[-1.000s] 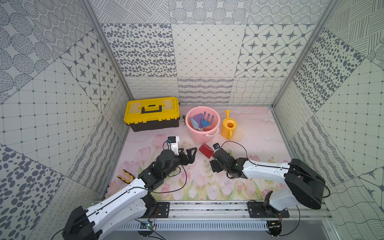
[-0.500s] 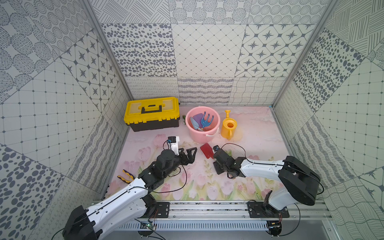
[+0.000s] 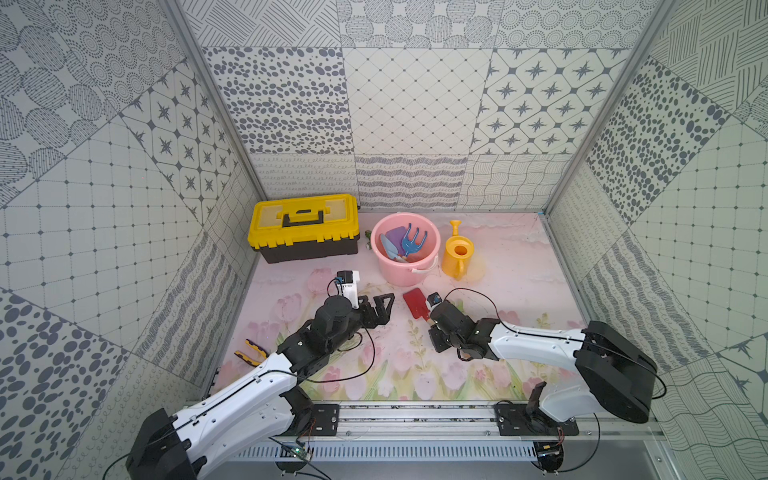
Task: Organize the gardening tools
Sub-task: Pick up the gardening tool from the center of the board.
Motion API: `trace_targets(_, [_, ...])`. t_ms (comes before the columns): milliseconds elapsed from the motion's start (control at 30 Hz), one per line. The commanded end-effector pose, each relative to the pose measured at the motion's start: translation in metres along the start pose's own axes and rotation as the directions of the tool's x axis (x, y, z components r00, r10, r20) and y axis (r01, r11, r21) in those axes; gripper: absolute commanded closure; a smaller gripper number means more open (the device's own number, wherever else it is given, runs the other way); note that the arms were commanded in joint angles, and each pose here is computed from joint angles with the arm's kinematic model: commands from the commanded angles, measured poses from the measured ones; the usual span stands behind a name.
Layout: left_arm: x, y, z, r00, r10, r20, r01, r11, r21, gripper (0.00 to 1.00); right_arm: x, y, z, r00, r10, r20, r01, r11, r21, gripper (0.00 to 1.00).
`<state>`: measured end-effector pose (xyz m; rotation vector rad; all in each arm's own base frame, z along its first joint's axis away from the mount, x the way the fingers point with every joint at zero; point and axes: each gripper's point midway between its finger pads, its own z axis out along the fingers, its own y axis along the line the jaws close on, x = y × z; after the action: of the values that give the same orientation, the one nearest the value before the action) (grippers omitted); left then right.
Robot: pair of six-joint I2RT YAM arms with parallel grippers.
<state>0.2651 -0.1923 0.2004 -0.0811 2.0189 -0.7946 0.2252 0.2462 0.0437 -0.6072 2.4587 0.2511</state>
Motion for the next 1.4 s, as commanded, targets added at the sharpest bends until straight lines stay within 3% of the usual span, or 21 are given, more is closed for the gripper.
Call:
trace_targets(0, [-0.003,0.010,0.000,0.999,-0.032,0.016,0.033,0.998,-0.060,0.01,-0.007,0.012,-0.016,0.998,-0.020,0.060,0.023,0.998,-0.053,1.00])
trace_targets(100, [-0.004,0.002,-0.002,0.999,-0.015,0.033,0.015,1.000,-0.002,0.01,-0.010,0.026,-0.029,0.992,-0.072,0.106,0.082,0.993,-0.088,1.00])
trace_targets(267, [-0.003,0.005,-0.012,0.997,-0.061,0.039,0.062,0.998,-0.002,0.03,-0.024,0.060,-0.054,0.957,-0.191,0.217,0.222,0.966,-0.130,1.00])
trace_targets(433, [0.003,-0.004,-0.024,0.992,-0.129,0.001,0.129,0.990,0.065,0.13,-0.041,0.079,-0.075,0.906,-0.273,0.323,0.315,0.945,-0.087,1.00])
trace_targets(833, [0.035,-0.008,-0.010,0.967,-0.207,-0.146,0.222,0.971,0.087,0.37,-0.061,0.052,-0.114,0.856,-0.149,0.495,0.202,0.978,-0.055,1.00])
trace_targets(967, [0.035,-0.021,-0.002,0.957,-0.233,-0.176,0.258,0.957,0.136,0.39,-0.057,0.047,-0.113,0.857,-0.149,0.494,0.197,0.979,-0.046,1.00])
trace_targets(1367, [0.008,-0.037,-0.004,0.969,-0.231,-0.084,0.243,0.946,0.214,0.49,-0.053,0.046,-0.108,0.866,-0.152,0.477,0.193,0.980,-0.038,1.00])
